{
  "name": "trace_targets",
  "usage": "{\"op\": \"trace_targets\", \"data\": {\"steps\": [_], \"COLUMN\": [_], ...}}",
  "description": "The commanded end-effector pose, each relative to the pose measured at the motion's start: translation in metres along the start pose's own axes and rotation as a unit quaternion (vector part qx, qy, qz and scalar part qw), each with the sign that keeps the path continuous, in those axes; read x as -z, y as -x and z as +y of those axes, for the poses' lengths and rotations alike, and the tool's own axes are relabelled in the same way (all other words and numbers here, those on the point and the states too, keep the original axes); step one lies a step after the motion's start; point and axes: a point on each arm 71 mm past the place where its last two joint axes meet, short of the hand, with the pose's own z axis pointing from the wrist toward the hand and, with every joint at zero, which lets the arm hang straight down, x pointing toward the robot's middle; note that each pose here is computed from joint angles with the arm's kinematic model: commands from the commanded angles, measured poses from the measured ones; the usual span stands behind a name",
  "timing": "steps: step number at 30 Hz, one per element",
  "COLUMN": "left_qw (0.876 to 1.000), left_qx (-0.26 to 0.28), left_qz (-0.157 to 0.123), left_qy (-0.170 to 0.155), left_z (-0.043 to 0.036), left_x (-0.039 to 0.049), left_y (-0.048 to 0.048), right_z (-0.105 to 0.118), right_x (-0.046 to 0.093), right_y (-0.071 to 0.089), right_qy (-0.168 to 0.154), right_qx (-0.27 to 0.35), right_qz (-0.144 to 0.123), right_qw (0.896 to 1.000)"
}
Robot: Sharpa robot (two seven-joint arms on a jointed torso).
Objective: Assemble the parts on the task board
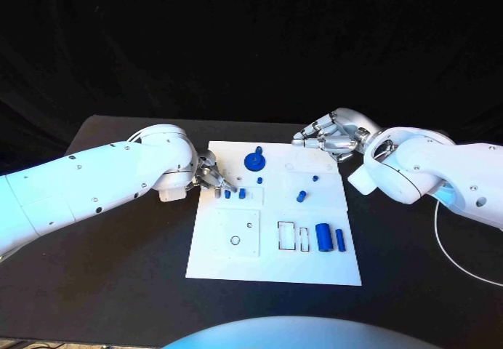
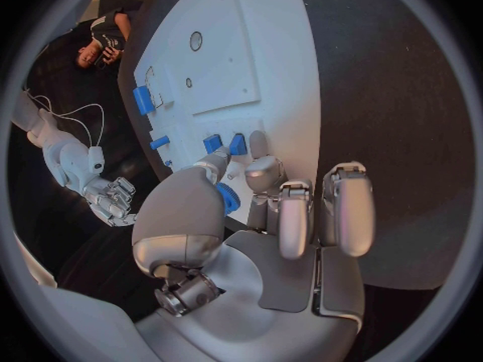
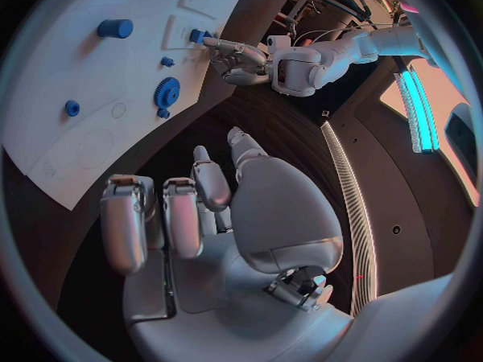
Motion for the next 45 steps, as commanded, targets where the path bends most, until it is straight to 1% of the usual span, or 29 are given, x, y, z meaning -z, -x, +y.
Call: {"op": "trace_targets", "data": {"steps": [1,5,7,9,12,14,18,21,23,26,29,31,33,36,39,45], "left_qw": [0.999,0.994,0.988,0.978,0.969,0.967,0.968,0.968,0.965,0.955,0.940,0.930,0.923,0.916,0.914,0.918], "left_qx": [0.026,0.078,0.121,0.166,0.201,0.211,0.205,0.190,0.172,0.130,0.081,0.054,0.025,-0.016,-0.048,-0.093], "left_qz": [-0.031,-0.053,-0.060,-0.065,-0.067,-0.068,-0.070,-0.086,-0.111,-0.152,-0.191,-0.211,-0.226,-0.236,-0.241,-0.233], "left_qy": [-0.013,-0.053,-0.081,-0.108,-0.125,-0.129,-0.128,-0.136,-0.165,-0.221,-0.272,-0.295,-0.311,-0.323,-0.324,-0.307], "left_z": [0.0000,-0.0022,-0.0035,-0.0035,-0.0010,0.0015,0.0046,0.0029,-0.0034,-0.0164,-0.0287,-0.0350,-0.0410,-0.0484,-0.0535,-0.0606], "left_x": [0.0035,0.0063,0.0073,0.0083,0.0088,0.0089,0.0088,0.0091,0.0098,0.0112,0.0126,0.0131,0.0128,0.0108,0.0072,-0.0005], "left_y": [0.0055,0.0111,0.0142,0.0173,0.0201,0.0212,0.0220,0.0235,0.0252,0.0262,0.0246,0.0225,0.0195,0.0146,0.0097,0.0022], "right_z": [0.000,0.000,0.000,-0.001,-0.001,-0.001,-0.002,-0.002,-0.002,-0.002,-0.002,-0.001,-0.001,-0.001,-0.001,-0.001], "right_x": [0.000,0.000,0.000,0.000,0.000,0.000,0.000,0.000,0.000,0.000,0.000,0.000,0.000,0.000,0.000,-0.001], "right_y": [-0.001,-0.001,-0.001,-0.001,-0.001,-0.001,-0.001,-0.001,-0.002,-0.002,-0.002,-0.003,-0.003,-0.003,-0.003,-0.004], "right_qy": [0.002,0.002,0.002,0.001,0.001,0.000,-0.001,-0.001,-0.001,0.000,0.000,0.000,0.000,0.001,0.001,0.002], "right_qx": [0.002,0.002,0.002,0.002,0.002,0.002,0.002,0.002,0.002,0.002,0.002,0.002,0.001,0.001,0.001,0.001], "right_qz": [0.005,0.005,0.005,0.005,0.005,0.005,0.005,0.006,0.007,0.007,0.008,0.009,0.009,0.009,0.009,0.009], "right_qw": [1.000,1.000,1.000,1.000,1.000,1.000,1.000,1.000,1.000,1.000,1.000,1.000,1.000,1.000,1.000,1.000]}}
